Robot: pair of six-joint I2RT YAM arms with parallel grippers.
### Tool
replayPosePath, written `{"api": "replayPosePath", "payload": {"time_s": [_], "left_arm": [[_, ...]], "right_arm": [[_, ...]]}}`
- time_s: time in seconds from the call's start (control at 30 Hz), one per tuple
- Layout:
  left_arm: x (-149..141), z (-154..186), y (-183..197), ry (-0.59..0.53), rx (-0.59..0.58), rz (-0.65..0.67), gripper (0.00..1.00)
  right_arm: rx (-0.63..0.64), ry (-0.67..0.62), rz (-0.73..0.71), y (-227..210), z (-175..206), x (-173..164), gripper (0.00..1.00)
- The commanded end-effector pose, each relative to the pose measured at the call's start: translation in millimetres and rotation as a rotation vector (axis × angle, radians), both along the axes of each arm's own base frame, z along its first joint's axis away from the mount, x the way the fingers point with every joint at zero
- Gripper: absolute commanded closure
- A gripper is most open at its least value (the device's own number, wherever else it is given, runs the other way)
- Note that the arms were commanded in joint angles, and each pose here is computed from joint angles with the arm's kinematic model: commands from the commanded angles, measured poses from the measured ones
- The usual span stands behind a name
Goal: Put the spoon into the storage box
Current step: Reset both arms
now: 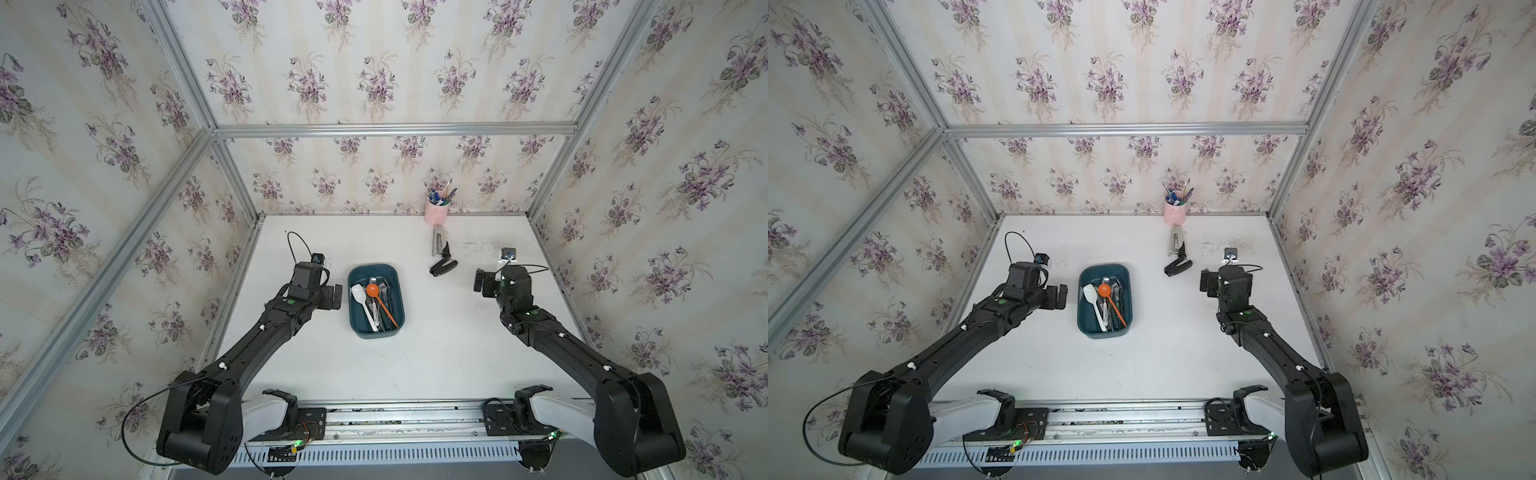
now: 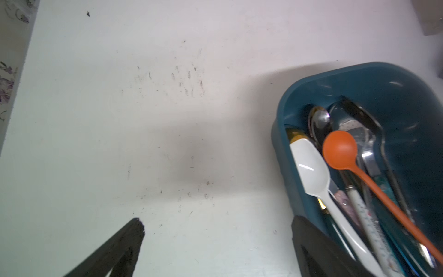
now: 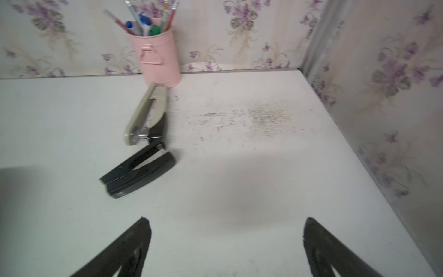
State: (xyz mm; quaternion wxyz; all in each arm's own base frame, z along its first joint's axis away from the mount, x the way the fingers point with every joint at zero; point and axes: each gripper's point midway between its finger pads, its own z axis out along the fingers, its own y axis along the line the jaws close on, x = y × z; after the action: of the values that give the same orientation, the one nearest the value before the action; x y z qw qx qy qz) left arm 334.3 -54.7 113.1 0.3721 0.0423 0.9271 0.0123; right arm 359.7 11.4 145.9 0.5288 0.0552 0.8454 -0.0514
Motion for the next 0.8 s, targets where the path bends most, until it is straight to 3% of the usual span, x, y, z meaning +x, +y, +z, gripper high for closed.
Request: {"api": "replayPosePath", "payload": {"time_s": [0.0,0.17,0.33,0.43,0.57,0.7,0.77], "left_arm": [[26,30,19,-0.196,0.077,0.06,0.0],[31,31,42,-0.316,0.223,0.077,0.0],[36,6,61,-0.337,0.179,0.11,0.0],[46,14,58,-0.423,0.162,0.101,0.0],[54,4,57,-0.433,0.146,0.076,0.0],[55,3,60,-0.454,0.12,0.072,0.0],[57,-14,63,-0.411,0.098,0.077,0.0]], "right_arm": [[-0.004,-0.17,-0.033,-21,17,4,0.0],[0.046,-0.298,-0.11,-52,7,1,0.0],[0.116,-0.342,0.042,-26,-5,9,0.0],[0.099,-0.371,0.175,-5,-10,5,0.0],[0.074,-0.383,0.348,22,-13,1,0.0],[0.078,-0.36,0.368,25,-16,6,0.0],[0.076,-0.365,0.369,25,-15,6,0.0]]}}
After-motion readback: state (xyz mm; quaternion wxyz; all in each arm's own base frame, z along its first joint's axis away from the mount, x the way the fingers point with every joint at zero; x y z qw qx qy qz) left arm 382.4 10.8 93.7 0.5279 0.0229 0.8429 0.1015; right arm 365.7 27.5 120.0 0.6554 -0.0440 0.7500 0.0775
